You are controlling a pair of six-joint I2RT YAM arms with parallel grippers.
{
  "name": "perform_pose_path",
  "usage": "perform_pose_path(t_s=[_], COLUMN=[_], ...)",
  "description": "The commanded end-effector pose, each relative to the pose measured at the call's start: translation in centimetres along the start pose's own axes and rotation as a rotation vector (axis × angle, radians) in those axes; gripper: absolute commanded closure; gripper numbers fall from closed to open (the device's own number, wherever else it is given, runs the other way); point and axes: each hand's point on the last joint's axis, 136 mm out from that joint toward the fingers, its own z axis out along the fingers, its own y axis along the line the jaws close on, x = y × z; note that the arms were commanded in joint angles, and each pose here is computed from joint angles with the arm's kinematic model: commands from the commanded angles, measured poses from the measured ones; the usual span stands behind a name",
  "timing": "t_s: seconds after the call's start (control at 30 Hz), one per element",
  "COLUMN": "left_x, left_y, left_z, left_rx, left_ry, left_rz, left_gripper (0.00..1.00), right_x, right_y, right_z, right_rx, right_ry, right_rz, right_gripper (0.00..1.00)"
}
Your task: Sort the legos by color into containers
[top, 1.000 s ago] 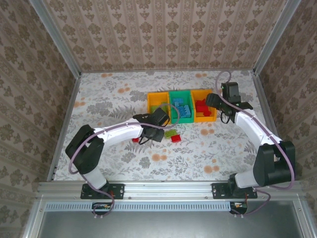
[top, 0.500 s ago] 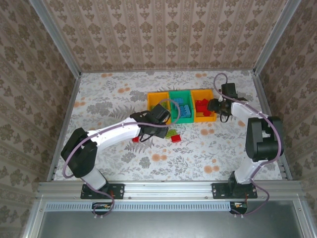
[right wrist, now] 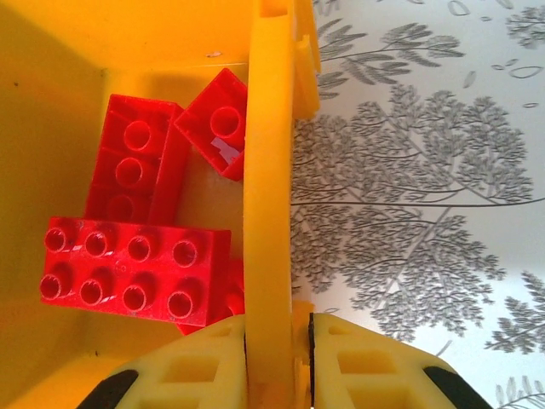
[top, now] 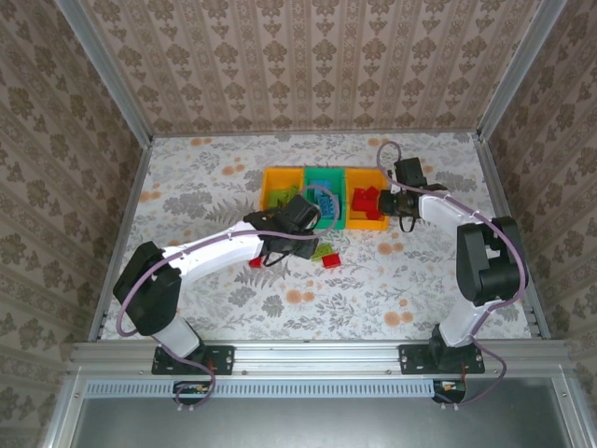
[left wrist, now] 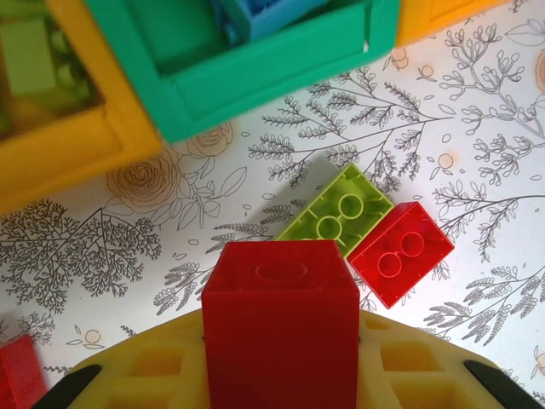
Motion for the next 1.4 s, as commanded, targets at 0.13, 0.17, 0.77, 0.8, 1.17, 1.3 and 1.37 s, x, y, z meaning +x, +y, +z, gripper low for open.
perform_pose_path(t_s=[0.13,0.17,0.77,0.8,1.17,1.3,1.37], left_x=[-2.4,-2.6,-8.5,-9.1,-14.7,-15.5,-15.8], left_y=[-0.5,-0.5,-2.7,-3.0,-8.7,-8.3,-7.4], left_z=[-1.2,-1.3,-0.5,-0.5,0.7,2.9,3.9], left_rx=[0.036,0.039,0.130,0.147,0.480,0.440,0.396], left_ry=[-0.062,-0.069,-0.144,-0.152,-0.203,-0.170,-0.157], left_rz=[0.005,0.003,-0.008,-0.008,-0.089,-0.111,-0.140], left_gripper=[0.77,0.77,0.76,0.76,0.73,0.73,0.73], right_x=[1.2,1.2,2.0,1.9,3.0,3.3,3.5], right_y=[3.0,3.3,-2.4,-2.7,-4.5,-4.1,-3.1], right_z=[-0.3,-0.4,-6.3,-7.1,-7.7,-7.8,-7.8], right_rx=[-0.032,-0.038,0.161,0.156,0.177,0.152,0.097], right_ry=[0.021,0.020,-0.182,-0.211,-0.272,-0.270,-0.264], right_rz=[-0.009,-0.008,0.063,0.075,0.115,0.112,0.091], right_gripper=[0.77,0.76,0.13,0.11,0.07,0.06,0.06])
